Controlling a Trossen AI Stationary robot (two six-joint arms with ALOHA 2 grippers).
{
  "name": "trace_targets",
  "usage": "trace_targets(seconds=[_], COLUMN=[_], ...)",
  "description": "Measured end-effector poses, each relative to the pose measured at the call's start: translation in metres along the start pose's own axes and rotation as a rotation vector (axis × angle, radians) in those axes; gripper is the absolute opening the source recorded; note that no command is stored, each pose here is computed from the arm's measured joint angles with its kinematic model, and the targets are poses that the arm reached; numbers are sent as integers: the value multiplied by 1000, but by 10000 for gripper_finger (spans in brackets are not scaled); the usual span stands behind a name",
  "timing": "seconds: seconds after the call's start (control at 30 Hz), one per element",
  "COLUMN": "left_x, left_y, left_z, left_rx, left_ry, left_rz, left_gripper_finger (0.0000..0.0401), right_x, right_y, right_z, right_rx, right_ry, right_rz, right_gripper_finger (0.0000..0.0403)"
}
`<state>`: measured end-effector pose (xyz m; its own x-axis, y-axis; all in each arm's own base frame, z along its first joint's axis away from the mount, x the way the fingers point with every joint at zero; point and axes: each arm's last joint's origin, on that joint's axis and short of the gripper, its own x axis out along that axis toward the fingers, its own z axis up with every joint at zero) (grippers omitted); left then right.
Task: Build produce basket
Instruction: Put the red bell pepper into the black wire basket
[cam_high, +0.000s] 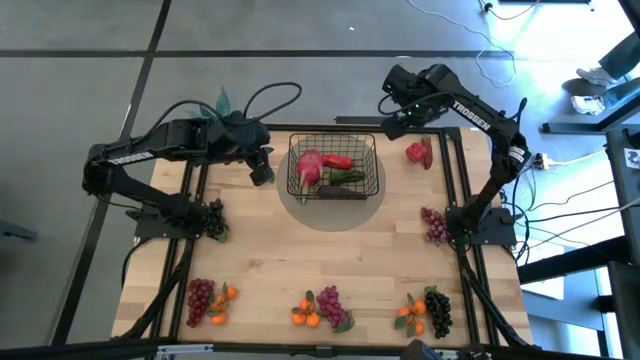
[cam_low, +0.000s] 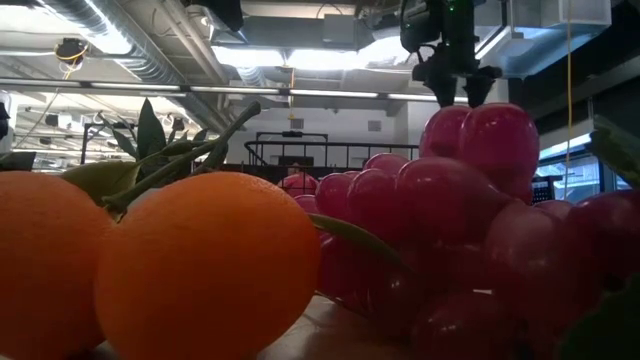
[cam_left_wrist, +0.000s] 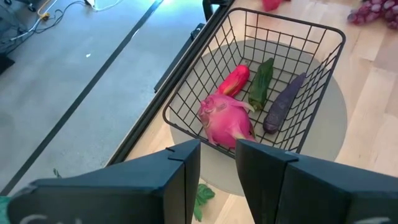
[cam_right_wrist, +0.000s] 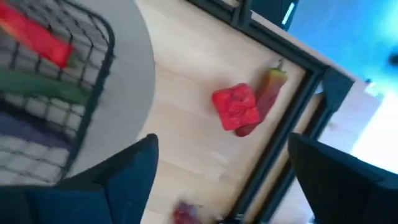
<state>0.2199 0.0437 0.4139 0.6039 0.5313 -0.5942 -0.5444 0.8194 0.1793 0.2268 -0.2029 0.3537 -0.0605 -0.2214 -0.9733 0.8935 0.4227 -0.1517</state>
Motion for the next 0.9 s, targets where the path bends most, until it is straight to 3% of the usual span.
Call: trace_targets(seconds=[0.17, 0.43, 0.67, 0.9], left_x=[0, 0, 0, 0], left_y=[0, 0, 0, 0], left_z=[0, 0, 0, 0], left_rx=[0, -1, 0, -1], left_ry=[0, 0, 0, 0], left_rz=[0, 0, 0, 0], left_gripper_finger=[90, 90, 90, 90], right_x=[0, 7, 52, 93], right_y=[1, 2, 1, -1], right_z=[0, -1, -7, -11], right_rx=[-182, -243, -323, -358], right_ry=[-10, 7, 125, 131], right_rz=[-5, -47, -85, -172], right_gripper_finger=[341, 341, 336, 336])
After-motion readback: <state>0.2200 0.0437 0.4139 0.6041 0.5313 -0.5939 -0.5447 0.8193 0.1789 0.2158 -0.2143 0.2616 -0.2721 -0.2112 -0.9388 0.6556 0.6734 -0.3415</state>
